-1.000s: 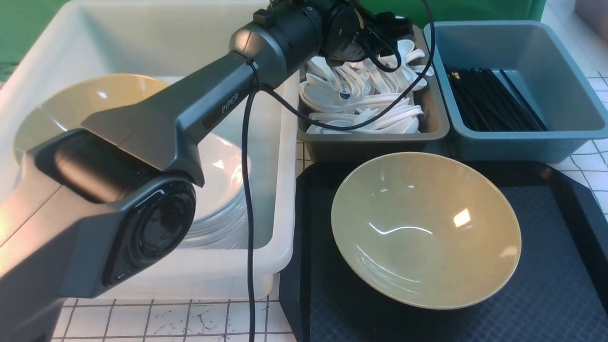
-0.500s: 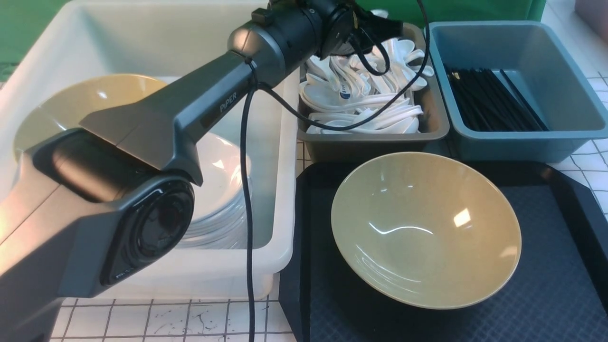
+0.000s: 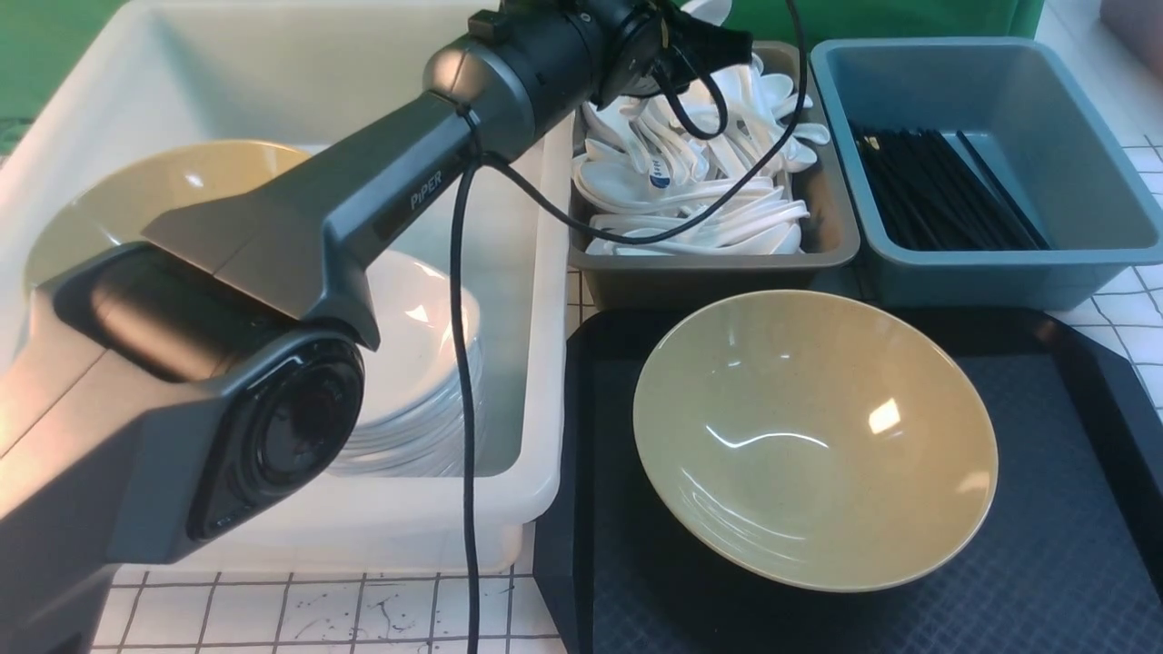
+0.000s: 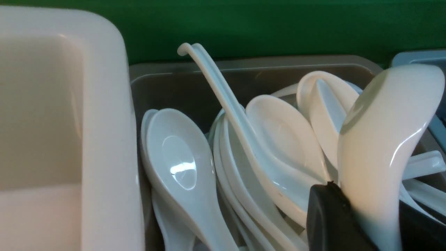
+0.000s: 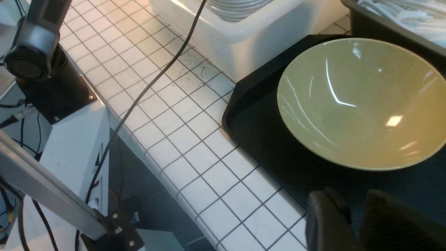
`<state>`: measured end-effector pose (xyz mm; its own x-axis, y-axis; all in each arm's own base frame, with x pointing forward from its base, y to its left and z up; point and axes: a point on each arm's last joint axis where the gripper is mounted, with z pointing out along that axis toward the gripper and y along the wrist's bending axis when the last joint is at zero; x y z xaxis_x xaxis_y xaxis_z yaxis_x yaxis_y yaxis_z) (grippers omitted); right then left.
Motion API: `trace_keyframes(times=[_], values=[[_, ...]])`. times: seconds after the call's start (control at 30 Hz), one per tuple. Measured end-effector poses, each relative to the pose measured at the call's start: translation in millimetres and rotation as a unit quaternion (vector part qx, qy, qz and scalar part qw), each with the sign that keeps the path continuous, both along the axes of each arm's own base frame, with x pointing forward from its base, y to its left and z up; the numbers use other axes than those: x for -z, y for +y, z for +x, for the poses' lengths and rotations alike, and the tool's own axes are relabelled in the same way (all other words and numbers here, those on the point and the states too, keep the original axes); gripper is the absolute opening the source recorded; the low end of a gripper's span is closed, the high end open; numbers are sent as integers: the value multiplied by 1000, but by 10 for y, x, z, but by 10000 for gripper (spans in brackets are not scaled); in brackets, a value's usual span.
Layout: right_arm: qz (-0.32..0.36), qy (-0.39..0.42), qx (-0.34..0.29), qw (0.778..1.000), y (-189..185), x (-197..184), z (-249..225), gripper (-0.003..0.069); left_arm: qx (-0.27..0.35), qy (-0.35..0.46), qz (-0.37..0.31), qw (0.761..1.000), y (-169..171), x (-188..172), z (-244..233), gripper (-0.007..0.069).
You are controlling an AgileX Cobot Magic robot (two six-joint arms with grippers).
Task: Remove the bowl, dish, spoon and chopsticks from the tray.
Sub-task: Use the left arm to put the soup spoon into the small storage box in the middle
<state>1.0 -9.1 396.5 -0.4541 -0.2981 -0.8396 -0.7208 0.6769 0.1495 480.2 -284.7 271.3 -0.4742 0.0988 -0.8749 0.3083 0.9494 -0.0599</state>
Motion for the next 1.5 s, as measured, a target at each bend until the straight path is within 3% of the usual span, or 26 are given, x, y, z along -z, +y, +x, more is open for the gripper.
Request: trace_keyframes(times=[0.17,0.4,0.6,0.73,0.9,1.07,1.5], values=[[-3,-3,-3,1000,0,0,0,162,0,13,17,1000,2,29,-21,120],[-3,-4,-12,1000,8,1,-11,162,7,30,37,999,-71,63,-94,379],[1,2,-19,1000,19,1,-26,162,11,34,39,999,-126,70,-136,507],[2,4,-22,1000,22,1,-31,162,-3,46,16,999,-129,45,-156,548],[3,5,-27,1000,27,1,-39,162,-53,83,-81,992,-54,-105,-178,561],[-4,-5,-35,999,28,1,-40,162,-106,141,-179,968,135,-185,-129,559],[-9,-11,-41,999,28,1,-40,163,-138,198,-346,907,488,-209,117,559]])
